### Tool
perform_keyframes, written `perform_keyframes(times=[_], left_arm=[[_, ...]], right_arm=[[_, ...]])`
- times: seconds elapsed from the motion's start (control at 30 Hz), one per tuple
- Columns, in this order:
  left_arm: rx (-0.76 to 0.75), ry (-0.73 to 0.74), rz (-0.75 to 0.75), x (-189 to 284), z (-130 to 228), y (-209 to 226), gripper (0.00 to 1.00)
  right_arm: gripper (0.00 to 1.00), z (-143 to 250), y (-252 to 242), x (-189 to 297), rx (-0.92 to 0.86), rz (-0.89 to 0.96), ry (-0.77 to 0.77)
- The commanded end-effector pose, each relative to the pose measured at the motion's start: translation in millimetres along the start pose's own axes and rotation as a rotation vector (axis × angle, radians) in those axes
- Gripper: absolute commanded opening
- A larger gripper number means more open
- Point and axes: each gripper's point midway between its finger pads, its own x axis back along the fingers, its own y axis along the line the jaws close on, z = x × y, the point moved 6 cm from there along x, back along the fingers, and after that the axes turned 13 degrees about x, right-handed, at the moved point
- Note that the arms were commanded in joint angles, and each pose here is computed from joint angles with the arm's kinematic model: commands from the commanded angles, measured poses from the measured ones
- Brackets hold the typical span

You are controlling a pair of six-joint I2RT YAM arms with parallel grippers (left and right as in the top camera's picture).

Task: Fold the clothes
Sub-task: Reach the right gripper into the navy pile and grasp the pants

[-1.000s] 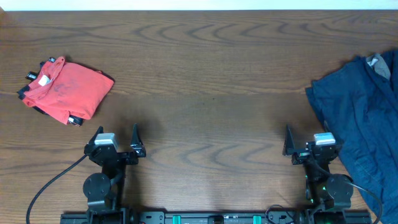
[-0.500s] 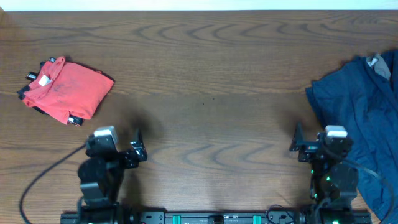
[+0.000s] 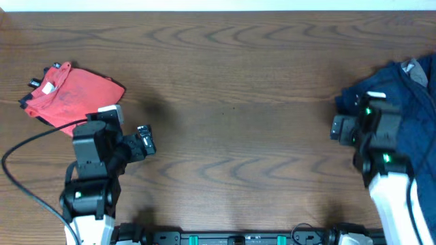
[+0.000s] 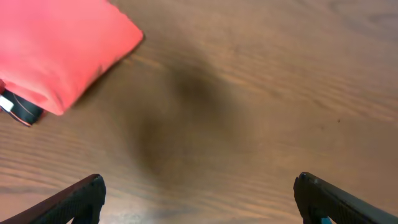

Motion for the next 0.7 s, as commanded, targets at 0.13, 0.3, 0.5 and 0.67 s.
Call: perform_keyframes(times=[0.13,0.3,0.5,0.67], left_arm=[[-0.011,0.027,-0.012,-5.3,-2.5,-0.6,0.98],[-0.01,0.03,-0.014,-6.1,-2.3,-0.4,0.98],[-0.01,0.03,-0.014,-6.2,-2.2,-0.4,0.98],[-0.01,0.03,-0.014,-6.2,-2.3,-0.4,0.98]], right_arm=[[0.85,11.0,-14.4,-57.7,-0.018,0.137,0.135],[0.73,27.1,-23.4,-94.0,-0.046,0.195,0.198],[0.59,34.4,-21.8,-115.1,-0.093,0.198,0.206],[0.4,37.2,-20.6,-119.5,-0.09,0.197,0.215]])
